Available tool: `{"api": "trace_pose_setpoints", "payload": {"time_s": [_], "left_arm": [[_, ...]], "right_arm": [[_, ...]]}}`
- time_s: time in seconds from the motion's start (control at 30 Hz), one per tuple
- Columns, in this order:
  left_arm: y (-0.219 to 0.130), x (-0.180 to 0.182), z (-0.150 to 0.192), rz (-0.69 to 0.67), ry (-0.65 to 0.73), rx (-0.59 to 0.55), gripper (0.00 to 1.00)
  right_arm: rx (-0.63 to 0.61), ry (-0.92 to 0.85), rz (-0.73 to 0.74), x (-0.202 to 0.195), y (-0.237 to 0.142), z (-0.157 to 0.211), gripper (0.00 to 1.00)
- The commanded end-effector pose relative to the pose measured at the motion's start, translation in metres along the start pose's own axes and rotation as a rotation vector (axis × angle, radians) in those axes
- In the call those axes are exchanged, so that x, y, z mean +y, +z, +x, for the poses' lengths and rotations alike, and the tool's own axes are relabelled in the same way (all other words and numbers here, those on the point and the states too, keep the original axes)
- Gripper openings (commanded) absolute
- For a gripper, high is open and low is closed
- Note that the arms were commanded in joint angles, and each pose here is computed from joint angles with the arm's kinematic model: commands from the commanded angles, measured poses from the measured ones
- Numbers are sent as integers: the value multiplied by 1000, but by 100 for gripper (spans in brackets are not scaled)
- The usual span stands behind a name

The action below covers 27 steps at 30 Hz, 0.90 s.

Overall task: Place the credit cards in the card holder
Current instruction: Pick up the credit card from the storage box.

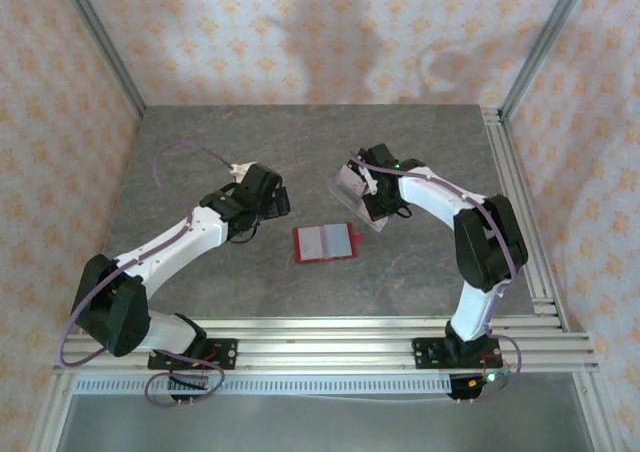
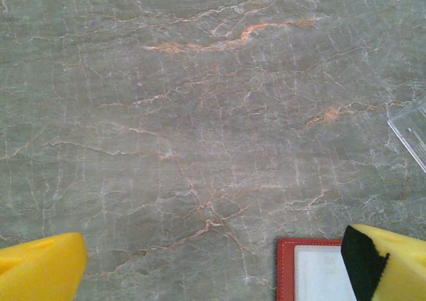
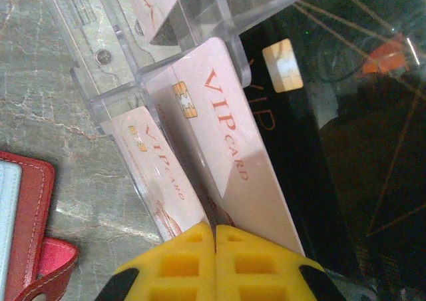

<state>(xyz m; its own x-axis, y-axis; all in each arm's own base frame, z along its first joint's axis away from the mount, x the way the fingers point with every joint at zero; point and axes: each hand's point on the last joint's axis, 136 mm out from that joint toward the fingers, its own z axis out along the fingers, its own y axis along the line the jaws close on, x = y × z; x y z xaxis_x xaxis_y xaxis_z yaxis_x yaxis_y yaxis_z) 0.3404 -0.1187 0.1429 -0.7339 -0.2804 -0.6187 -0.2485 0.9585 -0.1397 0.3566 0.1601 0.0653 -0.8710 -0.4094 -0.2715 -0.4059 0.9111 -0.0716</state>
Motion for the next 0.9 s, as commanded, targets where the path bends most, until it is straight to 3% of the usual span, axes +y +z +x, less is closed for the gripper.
{"api": "trace_pose_setpoints", "payload": {"time_s": [0.0, 0.03, 0.1, 0.27, 0.47, 0.87], "left_arm": [[1, -3, -7, 7, -5, -10, 100], [1, -4, -7, 8, -4, -10, 100], [2, -4, -6, 8, -3, -7, 100], [2, -5, -6, 13, -3, -5, 100], [2, -5, -6, 14, -4, -3, 100], [3, -6, -5, 16, -2, 5, 100]], "right_arm": [[88, -15, -57, 11, 11, 18, 2], [88, -16, -57, 11, 11, 17, 14], [87, -18, -54, 11, 11, 16, 22], [82, -31, -55, 11, 12, 12, 22], [84, -35, -50, 10, 12, 11, 15], [62, -24, -76, 14, 2, 3, 14]]}}
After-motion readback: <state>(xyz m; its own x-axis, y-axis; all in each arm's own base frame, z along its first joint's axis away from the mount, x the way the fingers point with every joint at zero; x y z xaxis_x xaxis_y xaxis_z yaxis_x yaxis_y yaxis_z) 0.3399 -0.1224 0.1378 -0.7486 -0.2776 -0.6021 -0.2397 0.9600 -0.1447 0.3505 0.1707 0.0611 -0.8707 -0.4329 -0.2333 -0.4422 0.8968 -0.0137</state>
